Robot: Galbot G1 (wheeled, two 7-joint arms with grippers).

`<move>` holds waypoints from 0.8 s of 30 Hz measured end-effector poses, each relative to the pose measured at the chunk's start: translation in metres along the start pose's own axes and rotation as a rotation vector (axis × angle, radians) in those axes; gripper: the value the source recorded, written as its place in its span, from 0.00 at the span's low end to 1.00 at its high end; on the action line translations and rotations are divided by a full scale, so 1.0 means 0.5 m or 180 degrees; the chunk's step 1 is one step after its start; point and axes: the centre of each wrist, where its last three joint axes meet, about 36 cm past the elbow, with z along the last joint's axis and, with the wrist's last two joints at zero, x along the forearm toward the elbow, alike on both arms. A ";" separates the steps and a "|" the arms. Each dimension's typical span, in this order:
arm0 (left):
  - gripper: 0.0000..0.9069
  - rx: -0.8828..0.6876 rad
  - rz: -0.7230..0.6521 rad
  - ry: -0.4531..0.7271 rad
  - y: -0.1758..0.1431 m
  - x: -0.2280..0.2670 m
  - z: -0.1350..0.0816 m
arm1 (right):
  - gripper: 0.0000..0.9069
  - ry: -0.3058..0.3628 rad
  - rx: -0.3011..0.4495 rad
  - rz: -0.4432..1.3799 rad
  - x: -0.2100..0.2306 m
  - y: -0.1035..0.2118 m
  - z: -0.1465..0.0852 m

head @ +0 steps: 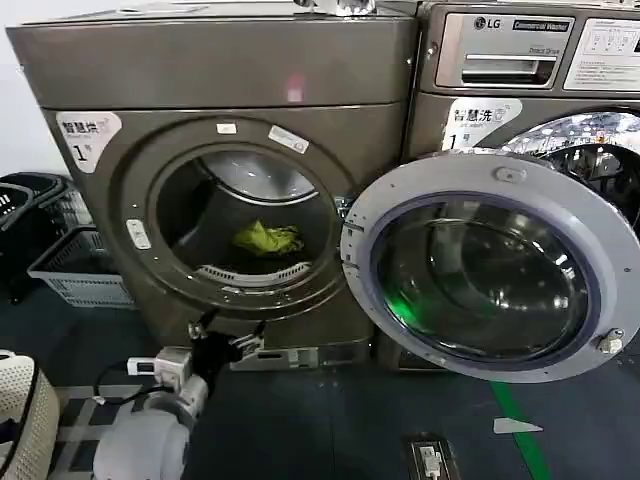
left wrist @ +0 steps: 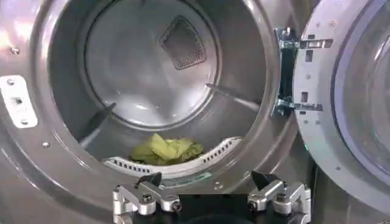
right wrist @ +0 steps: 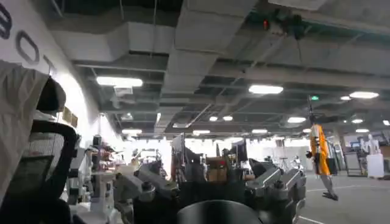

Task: Grasp the clothes from the dryer.

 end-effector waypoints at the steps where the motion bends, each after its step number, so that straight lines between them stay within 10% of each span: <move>1: 1.00 -0.0001 -0.0002 0.0003 0.001 -0.001 0.000 | 1.00 0.0002 -0.0004 0.0003 0.000 0.000 0.001; 24: 1.00 0.0001 0.0028 0.0010 -0.002 -0.009 0.001 | 1.00 0.0001 0.0010 -0.0027 0.002 0.007 0.014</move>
